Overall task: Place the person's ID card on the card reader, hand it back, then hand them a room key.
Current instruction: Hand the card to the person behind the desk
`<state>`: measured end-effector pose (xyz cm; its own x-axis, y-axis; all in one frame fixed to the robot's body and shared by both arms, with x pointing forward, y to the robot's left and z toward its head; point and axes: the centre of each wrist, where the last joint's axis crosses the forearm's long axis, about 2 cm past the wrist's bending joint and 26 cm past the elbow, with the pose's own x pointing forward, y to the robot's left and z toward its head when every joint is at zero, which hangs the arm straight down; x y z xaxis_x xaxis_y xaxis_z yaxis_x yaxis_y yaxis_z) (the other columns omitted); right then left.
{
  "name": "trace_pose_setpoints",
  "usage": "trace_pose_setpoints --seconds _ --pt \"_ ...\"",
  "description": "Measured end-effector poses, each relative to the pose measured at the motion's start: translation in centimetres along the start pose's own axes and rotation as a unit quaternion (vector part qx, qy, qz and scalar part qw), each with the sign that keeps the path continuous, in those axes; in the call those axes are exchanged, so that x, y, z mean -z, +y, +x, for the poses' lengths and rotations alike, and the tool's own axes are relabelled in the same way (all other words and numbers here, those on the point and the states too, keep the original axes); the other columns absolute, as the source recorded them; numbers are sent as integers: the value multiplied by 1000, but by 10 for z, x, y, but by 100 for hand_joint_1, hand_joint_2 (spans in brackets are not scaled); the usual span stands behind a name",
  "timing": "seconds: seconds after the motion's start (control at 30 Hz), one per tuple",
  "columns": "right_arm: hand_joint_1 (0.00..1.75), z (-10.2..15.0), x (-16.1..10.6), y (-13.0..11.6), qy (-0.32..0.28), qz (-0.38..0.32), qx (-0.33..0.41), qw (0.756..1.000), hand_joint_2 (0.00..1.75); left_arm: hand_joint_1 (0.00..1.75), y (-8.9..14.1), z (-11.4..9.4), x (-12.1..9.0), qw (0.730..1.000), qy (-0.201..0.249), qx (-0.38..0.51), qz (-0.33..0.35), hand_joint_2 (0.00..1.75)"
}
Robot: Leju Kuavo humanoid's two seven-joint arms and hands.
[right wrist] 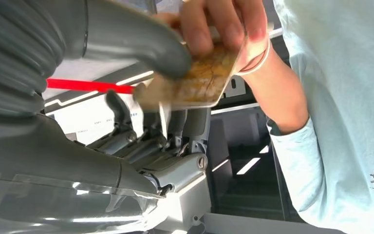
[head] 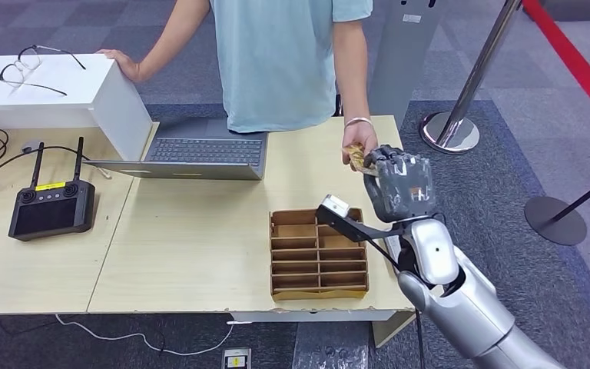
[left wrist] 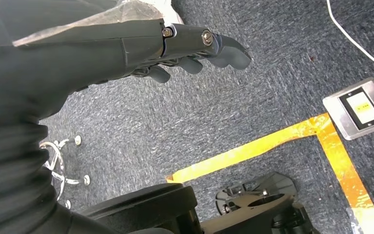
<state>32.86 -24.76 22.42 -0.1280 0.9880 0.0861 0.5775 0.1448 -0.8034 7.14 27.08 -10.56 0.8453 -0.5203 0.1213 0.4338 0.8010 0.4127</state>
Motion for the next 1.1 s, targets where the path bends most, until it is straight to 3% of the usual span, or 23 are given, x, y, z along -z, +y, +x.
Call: trace_pose_setpoints --seconds 0.07,0.13,0.63,1.1 --pt "11 0 -1 1 -1 3 -1 1000 175 0 0 0 0 1000 0 0 0 175" --pt "0 0 -2 3 -1 4 -1 1000 175 0 0 0 0 1000 0 0 0 175" --pt "0 1 -5 7 -1 12 -3 1000 175 0 0 0 0 1000 4 0 -1 175" --pt "0 8 -9 0 14 22 43 999 175 0 -1 -1 0 1000 8 -8 -2 175"
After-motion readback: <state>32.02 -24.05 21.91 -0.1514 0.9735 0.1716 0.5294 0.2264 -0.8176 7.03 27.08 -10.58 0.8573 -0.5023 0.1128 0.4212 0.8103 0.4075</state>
